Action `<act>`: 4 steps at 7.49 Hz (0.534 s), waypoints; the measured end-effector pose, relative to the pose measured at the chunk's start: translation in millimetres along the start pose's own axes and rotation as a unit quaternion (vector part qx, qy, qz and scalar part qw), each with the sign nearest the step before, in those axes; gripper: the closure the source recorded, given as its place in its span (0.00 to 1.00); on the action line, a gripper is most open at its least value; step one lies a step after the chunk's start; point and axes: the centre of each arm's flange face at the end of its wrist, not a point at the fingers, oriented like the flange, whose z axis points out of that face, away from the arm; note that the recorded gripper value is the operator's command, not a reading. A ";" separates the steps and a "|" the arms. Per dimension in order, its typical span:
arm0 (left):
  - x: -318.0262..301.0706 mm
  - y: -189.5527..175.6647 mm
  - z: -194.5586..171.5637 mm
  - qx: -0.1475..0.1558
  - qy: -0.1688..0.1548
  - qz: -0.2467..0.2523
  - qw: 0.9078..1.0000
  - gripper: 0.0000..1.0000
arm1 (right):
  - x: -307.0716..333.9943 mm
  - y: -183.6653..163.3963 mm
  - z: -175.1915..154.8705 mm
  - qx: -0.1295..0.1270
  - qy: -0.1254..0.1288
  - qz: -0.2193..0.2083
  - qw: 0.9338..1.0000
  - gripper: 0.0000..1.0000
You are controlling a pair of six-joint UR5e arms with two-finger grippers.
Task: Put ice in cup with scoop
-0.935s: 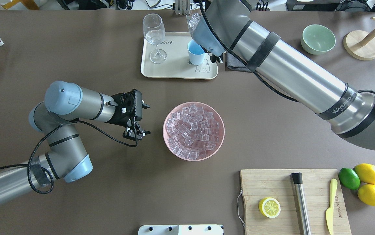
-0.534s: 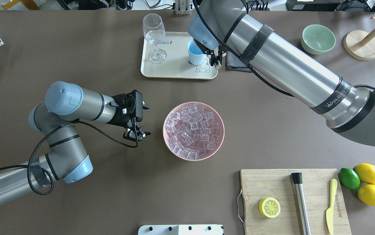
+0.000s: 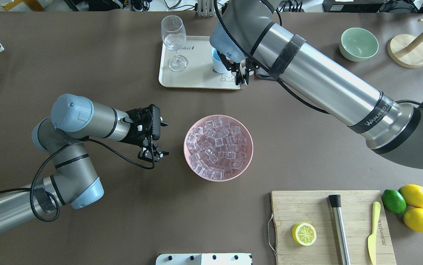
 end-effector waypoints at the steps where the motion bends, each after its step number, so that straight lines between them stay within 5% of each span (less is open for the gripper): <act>1: 1.0 2.4 0.3 -0.002 0.001 0.000 1.000 0.01 | -6.1 2.7 0.6 -0.005 -0.008 0.008 1.000 1.00; 4: 1.7 4.8 0.4 -0.003 0.002 -0.002 1.000 0.01 | -20.2 9.1 -2.0 -0.021 -0.050 0.013 0.998 1.00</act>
